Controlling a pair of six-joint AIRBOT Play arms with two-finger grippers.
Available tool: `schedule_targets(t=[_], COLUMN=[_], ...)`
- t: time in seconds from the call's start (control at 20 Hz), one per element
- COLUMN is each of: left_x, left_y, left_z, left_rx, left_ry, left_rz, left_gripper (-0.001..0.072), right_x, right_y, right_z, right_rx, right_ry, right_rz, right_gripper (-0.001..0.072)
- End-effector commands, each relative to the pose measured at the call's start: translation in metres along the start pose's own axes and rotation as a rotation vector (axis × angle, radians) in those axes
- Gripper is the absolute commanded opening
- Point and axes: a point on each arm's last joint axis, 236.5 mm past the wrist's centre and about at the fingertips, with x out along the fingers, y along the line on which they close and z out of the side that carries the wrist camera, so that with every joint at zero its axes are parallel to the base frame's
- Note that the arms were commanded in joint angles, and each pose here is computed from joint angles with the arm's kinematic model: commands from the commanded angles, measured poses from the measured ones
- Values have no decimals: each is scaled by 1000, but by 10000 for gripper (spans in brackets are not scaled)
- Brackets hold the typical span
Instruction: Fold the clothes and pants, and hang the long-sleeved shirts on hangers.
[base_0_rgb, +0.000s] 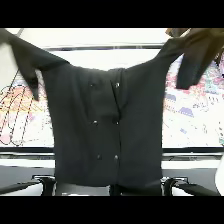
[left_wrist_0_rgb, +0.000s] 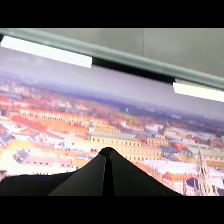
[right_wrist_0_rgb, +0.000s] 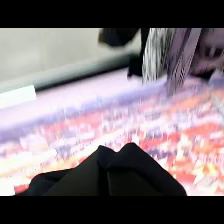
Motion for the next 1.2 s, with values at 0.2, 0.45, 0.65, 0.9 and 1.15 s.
schedule_targets(t=[0.2, 0.45, 0.65, 0.9, 1.15], left_x=[162, 146, 78, -14, -81], left_y=[16, 33, 90, 148, 129], left_z=[-191, -202, -159, -199, -333], left_rx=[-157, -265, -286, -364, -474], left_ry=[459, 554, 563, 606, 735], left_rz=[-38, -16, 54, 178, 167], left_gripper=[23, 697, 696, 685, 680], right_x=[168, 149, 84, 5, -54], right_y=[21, 11, -66, -128, -109], right_z=[-188, -207, -137, -196, -364], right_rx=[111, -34, -87, 213, 349], right_ry=[408, 534, 500, 777, 1091], right_rz=[-68, -54, -67, 159, 236], right_gripper=[40, 529, 595, 595, 600])
